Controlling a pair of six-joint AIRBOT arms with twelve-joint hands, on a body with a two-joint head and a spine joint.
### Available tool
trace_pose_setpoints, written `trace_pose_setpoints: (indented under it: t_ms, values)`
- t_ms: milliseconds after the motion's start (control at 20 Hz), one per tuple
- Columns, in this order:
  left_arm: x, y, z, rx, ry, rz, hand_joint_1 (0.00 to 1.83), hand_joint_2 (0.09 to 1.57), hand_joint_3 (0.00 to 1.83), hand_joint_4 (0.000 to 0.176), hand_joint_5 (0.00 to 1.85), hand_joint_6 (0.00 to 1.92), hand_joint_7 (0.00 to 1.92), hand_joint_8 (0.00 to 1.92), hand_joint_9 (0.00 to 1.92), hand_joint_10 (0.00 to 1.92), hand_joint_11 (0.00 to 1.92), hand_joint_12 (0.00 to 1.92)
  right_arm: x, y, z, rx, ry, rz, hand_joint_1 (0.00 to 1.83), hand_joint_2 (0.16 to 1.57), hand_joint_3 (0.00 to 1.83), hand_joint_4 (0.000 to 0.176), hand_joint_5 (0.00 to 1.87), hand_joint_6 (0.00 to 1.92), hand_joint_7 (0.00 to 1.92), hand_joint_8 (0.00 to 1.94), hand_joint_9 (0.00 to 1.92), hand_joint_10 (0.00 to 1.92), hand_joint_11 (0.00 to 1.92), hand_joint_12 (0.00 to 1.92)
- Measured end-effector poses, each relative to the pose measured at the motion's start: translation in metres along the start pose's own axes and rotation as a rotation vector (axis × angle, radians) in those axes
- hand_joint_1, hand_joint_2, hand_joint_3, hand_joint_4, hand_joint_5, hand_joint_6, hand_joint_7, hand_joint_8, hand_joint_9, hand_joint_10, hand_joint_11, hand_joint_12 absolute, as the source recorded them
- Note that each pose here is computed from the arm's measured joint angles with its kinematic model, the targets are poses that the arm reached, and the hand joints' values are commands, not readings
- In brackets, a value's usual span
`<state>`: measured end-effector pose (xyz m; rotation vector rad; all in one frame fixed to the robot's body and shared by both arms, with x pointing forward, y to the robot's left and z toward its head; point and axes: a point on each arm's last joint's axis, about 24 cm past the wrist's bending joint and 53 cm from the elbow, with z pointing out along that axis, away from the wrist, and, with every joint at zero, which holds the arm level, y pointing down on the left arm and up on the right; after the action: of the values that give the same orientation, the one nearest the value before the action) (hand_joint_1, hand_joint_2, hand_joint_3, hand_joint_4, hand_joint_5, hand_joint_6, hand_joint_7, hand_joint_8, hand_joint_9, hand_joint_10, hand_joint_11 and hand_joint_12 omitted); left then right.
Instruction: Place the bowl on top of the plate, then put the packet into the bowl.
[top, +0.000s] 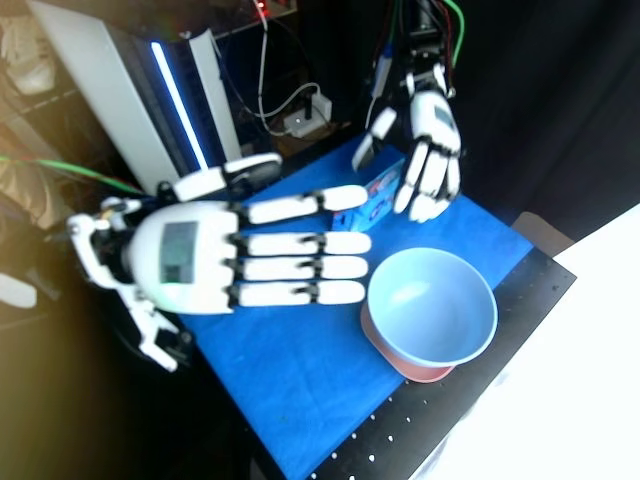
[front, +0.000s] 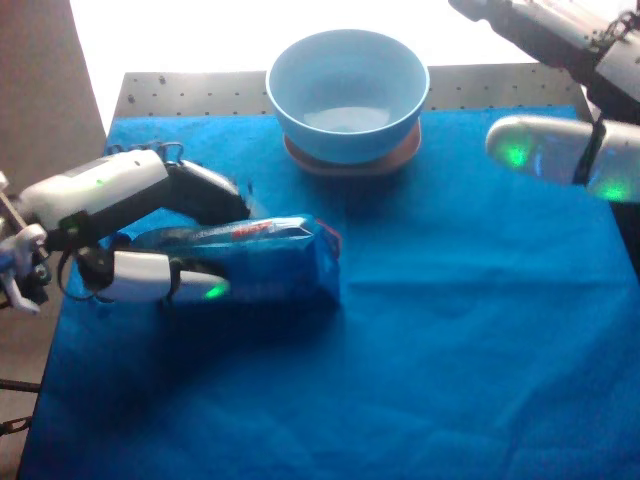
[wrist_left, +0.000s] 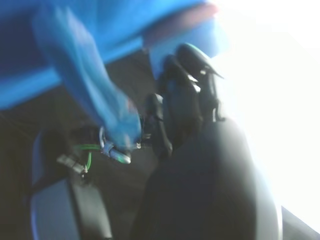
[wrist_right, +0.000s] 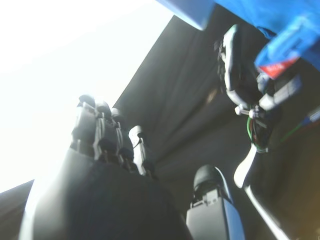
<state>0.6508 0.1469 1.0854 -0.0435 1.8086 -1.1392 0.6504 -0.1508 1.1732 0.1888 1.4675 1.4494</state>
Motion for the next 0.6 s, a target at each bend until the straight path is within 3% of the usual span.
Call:
trace_pose_setpoints:
  t_ms: [50,100,150,200,250,300,350,400,450,500,550,600]
  values:
    - [-0.003,0.003,0.003,-0.008,-0.003,0.000,1.37,1.12,0.00,0.000,0.87,1.03,0.97,0.97,0.95,1.18,0.77,1.01,0.000,0.000,-0.003,0.000,-0.011,0.014,0.08,1.11,0.01,0.162,0.05,0.02,0.00,0.00,0.00,0.00,0.00,0.00]
    - [-0.007,0.005,0.009,-0.015,-0.009,0.003,1.37,1.14,0.00,0.000,0.85,1.04,0.89,1.10,0.92,1.25,0.78,1.10,0.000,-0.002,-0.008,0.005,-0.025,0.029,0.11,1.13,0.01,0.143,0.05,0.01,0.00,0.00,0.00,0.00,0.00,0.00]
    - [-0.010,0.006,0.012,-0.022,-0.015,0.006,1.37,1.14,0.00,0.000,0.84,1.05,0.87,1.12,0.93,1.26,0.80,1.13,0.001,-0.004,-0.012,0.010,-0.030,0.038,0.11,1.13,0.01,0.153,0.05,0.01,0.00,0.00,0.00,0.00,0.00,0.00]
    - [-0.018,0.006,0.016,-0.028,-0.025,0.019,1.37,1.15,0.00,0.000,0.84,1.05,0.85,1.13,0.93,1.26,0.83,1.14,0.002,-0.007,-0.019,0.020,-0.043,0.057,0.17,1.15,0.01,0.126,0.05,0.01,0.00,0.00,0.00,0.00,0.00,0.00]
    - [-0.022,0.004,0.018,-0.026,-0.031,0.029,1.37,1.14,0.00,0.000,0.88,0.98,0.83,1.15,0.94,1.27,0.83,1.19,0.003,-0.010,-0.023,0.028,-0.047,0.063,0.11,1.15,0.01,0.140,0.01,0.00,0.00,0.00,0.00,0.00,0.00,0.00]
    - [-0.034,-0.005,0.023,-0.005,-0.057,0.039,1.36,1.13,0.00,0.000,0.94,0.87,0.87,1.12,0.96,1.28,0.82,1.28,0.002,-0.015,-0.031,0.051,-0.065,0.079,0.11,1.16,0.01,0.135,0.00,0.00,0.00,0.00,0.00,0.00,0.00,0.00]
    - [-0.044,-0.015,0.026,0.024,-0.083,0.041,1.36,1.15,0.00,0.000,0.93,0.92,0.81,1.20,0.88,1.34,0.73,1.35,0.001,-0.018,-0.037,0.061,-0.082,0.092,0.16,1.20,0.02,0.112,0.00,0.00,0.00,0.00,0.00,0.00,0.00,0.00]
    - [-0.057,-0.028,0.030,0.062,-0.115,0.044,1.26,1.14,0.00,0.000,1.00,0.80,0.85,1.31,0.86,1.11,0.69,1.39,0.001,-0.021,-0.042,0.070,-0.092,0.101,0.12,1.18,0.01,0.163,0.00,0.00,0.00,0.00,0.00,0.00,0.00,0.00]
    - [-0.066,-0.038,0.032,0.093,-0.140,0.047,1.35,1.13,0.00,0.000,1.04,0.71,0.88,1.20,0.88,1.29,0.63,1.37,0.001,-0.021,-0.042,0.071,-0.095,0.105,0.12,1.19,0.01,0.167,0.00,0.00,0.00,0.00,0.00,0.00,0.00,0.00]
    - [-0.079,-0.050,0.033,0.130,-0.172,0.052,1.36,1.13,0.00,0.000,1.01,0.76,0.88,1.20,0.84,1.35,0.58,1.37,0.001,-0.019,-0.042,0.067,-0.097,0.107,0.12,1.19,0.01,0.163,0.00,0.00,0.00,0.00,0.00,0.00,0.00,0.00]
    - [-0.087,-0.058,0.034,0.156,-0.194,0.060,1.37,1.14,0.00,0.000,0.93,0.91,0.90,1.17,0.84,1.31,0.63,1.27,0.000,-0.017,-0.042,0.055,-0.103,0.107,0.08,1.20,0.01,0.139,0.00,0.00,0.00,0.00,0.00,0.00,0.00,0.00]
    - [-0.096,-0.064,0.035,0.173,-0.212,0.070,1.36,1.14,0.00,0.000,0.92,0.99,0.91,1.14,0.80,1.32,0.58,1.29,-0.001,-0.016,-0.042,0.051,-0.107,0.107,0.10,1.22,0.02,0.140,0.00,0.00,0.00,0.00,0.00,0.00,0.00,0.00]
